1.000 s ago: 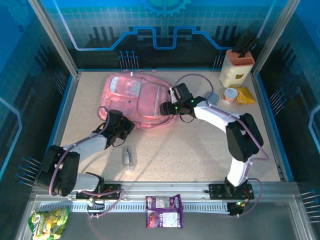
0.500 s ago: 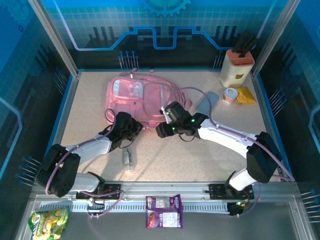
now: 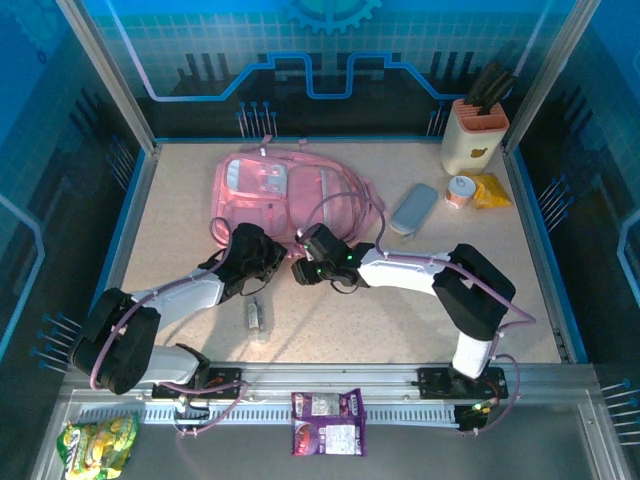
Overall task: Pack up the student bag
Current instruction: Zip the student bag at the center of the table.
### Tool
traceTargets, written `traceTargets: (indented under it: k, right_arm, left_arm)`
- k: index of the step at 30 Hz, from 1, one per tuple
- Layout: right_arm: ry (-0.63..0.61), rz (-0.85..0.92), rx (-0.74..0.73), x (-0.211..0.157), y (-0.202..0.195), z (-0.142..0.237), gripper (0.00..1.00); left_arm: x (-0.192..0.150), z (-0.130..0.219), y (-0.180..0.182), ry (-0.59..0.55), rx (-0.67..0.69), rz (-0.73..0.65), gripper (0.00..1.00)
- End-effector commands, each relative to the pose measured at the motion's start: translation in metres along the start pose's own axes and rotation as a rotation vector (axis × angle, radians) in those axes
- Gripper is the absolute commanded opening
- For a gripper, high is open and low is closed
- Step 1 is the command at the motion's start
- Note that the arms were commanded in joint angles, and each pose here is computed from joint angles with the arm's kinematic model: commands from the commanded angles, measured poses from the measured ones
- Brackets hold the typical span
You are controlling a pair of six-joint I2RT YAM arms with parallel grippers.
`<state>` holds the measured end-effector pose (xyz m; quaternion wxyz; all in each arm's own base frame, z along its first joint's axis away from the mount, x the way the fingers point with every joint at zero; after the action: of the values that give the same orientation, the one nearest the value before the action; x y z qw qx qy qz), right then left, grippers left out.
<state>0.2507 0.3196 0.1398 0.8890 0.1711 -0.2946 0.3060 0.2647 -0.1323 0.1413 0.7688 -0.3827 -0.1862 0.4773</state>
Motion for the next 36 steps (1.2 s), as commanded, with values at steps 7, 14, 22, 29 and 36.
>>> traceTargets:
  k: [7,14,22,29,36]
  right_arm:
    - [-0.155,0.044,-0.094,0.011,0.0,-0.033,0.49]
    - [-0.226,0.026,-0.245,0.017,-0.009,-0.038,0.43]
    - [-0.262,0.083,-0.293,0.018,-0.005,-0.032,0.21]
    - [-0.223,0.082,-0.321,-0.002,-0.013,-0.012,0.0]
    - [-0.113,0.038,-0.342,-0.04,-0.041,0.012,0.0]
  left_arm:
    - [-0.01,0.008,-0.04,0.048,-0.147,-0.022,0.0]
    - [-0.01,0.009,-0.04,0.045,-0.147,-0.022,0.0]
    - [-0.009,0.009,-0.038,0.031,-0.133,-0.031,0.0]
    - [0.005,0.016,-0.035,-0.031,-0.102,-0.039,0.0]
    - [0.037,0.026,-0.024,-0.074,-0.078,-0.006,0.0]
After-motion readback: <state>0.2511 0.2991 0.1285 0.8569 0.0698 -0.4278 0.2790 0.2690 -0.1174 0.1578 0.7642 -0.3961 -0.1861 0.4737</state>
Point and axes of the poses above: each hand's point on the last joint's axis, 136 mm out from that joint toward the fingers, its own z axis back along the fingers, its own y axis along the line the jaws close on, x = y × z, the point moved 9 cm from there along z, back along the fingers, and after that the axes turned 11 degrees about z, right-handed, at the moved point
